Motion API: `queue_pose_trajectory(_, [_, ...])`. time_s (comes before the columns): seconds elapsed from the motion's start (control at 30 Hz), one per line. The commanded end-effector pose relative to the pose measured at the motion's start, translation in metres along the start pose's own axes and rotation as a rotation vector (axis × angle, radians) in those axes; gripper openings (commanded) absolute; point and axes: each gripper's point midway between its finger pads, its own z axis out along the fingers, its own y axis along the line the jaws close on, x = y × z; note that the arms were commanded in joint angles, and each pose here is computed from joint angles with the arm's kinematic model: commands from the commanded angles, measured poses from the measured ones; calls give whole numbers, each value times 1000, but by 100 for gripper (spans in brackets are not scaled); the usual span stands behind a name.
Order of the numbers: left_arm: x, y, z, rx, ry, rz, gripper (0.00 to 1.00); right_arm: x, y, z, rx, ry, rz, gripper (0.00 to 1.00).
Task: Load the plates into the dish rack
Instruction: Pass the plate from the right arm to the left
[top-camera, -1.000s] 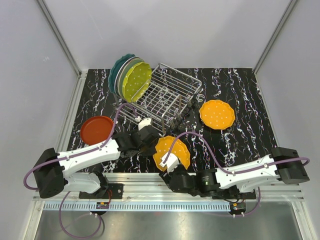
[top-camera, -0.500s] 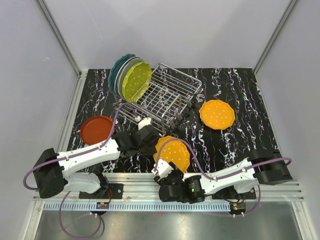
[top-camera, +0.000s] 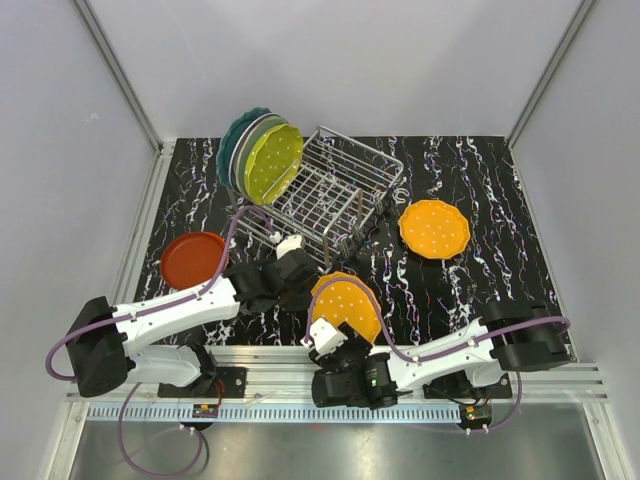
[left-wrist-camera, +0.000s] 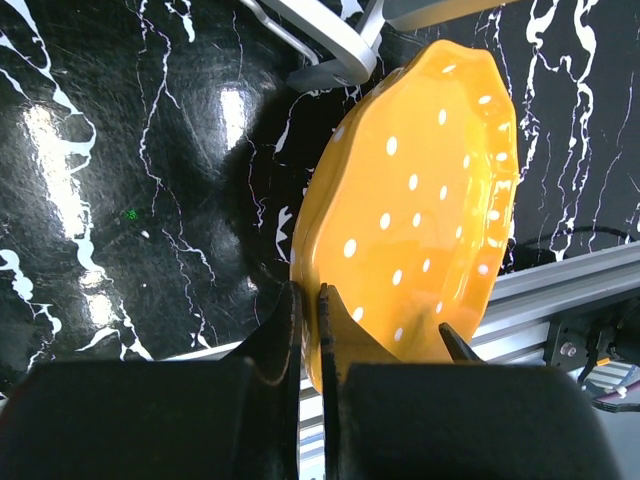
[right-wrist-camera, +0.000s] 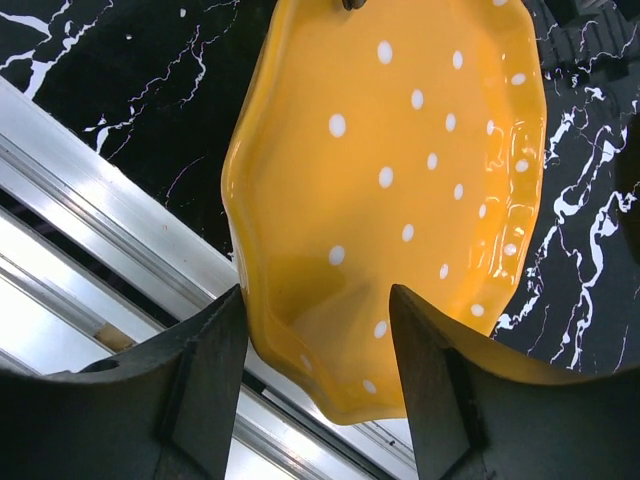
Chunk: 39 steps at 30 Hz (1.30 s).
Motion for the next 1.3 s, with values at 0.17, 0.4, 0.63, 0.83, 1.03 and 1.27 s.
queue_pose_trajectory(0.17, [-38, -63, -37, 246, -86, -89, 0, -15, -7, 4, 109, -65, 4, 64])
queue_pose_trajectory(0.4, [-35, -62, -36, 243, -72, -86, 0, -16, -8, 7, 160, -71, -21, 46])
queue_pose_trajectory(0.63, [-28, -62, -26, 235, -46, -82, 7, -15, -9, 4, 160, -76, -20, 15])
queue_pose_trajectory(0.83, [-21, -63, -17, 233, -15, -84, 37, -16, -12, 1, 170, -87, 6, 2])
queue_pose_trajectory(1.03, [-13, -62, -11, 237, 13, -95, 57, -16, -17, -3, 183, -104, 29, 0])
queue_pose_trajectory(1.27, [-3, -69, 0, 261, 59, -109, 63, -18, -17, -8, 195, -126, 36, 0])
